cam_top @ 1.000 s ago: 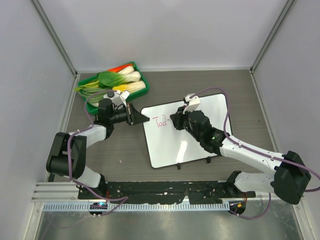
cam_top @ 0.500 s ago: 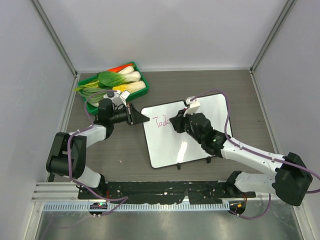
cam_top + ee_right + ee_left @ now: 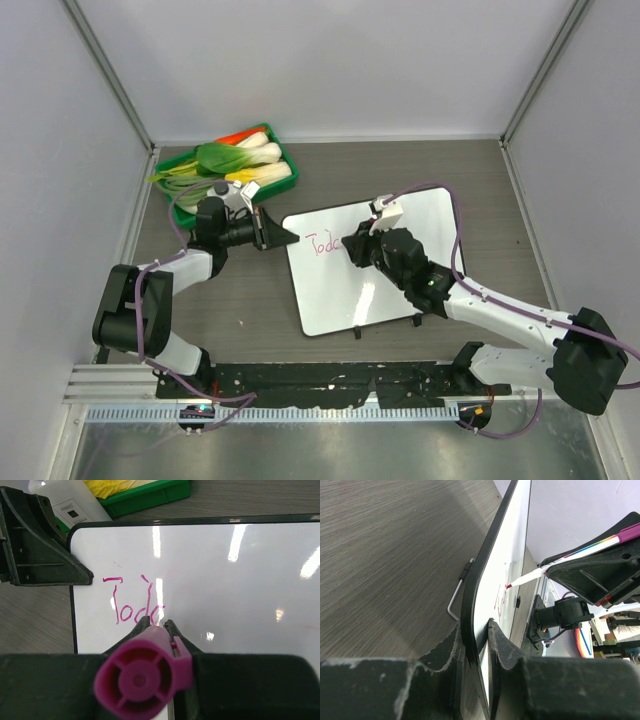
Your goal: Write a sentence on the whiteboard
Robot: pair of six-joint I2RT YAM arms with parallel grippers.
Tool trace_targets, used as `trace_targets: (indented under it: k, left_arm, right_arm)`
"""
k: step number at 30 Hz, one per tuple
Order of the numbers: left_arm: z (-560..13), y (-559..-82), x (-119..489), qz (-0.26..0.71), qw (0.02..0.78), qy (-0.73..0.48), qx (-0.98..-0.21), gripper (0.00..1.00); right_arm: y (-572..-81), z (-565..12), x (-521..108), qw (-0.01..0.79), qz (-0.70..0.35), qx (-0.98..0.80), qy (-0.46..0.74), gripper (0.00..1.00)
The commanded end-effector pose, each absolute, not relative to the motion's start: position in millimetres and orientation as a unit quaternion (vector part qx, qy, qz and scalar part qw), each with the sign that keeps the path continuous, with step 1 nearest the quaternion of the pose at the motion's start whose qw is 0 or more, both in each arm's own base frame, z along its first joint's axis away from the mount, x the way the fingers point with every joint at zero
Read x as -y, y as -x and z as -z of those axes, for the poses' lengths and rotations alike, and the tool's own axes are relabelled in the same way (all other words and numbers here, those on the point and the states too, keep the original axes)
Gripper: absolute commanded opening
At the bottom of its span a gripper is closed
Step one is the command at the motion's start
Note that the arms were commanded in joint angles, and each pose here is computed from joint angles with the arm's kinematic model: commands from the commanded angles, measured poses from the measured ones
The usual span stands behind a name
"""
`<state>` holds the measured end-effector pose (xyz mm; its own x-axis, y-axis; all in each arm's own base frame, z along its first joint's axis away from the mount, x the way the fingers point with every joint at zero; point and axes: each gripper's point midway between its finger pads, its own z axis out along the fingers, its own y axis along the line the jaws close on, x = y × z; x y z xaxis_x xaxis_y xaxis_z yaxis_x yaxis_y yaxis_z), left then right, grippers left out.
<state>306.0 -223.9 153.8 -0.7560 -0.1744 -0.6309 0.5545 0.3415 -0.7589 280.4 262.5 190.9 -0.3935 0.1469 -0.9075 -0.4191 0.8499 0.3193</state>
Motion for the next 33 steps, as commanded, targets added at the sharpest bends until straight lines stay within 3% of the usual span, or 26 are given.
trace_targets:
  k: [1, 33]
  left_arm:
    - [-139, -303, 229, 0.536, 0.337, -0.17, -0.755, 0.0]
    - [-138, -304, 229, 0.534, 0.338, -0.172, -0.756, 0.0]
  right_arm:
    - [-293, -196, -251, 0.564, -0.22, -0.793, 0.067, 0.01]
    - [-289, -192, -253, 0.549, -0.219, -0.802, 0.086, 0.01]
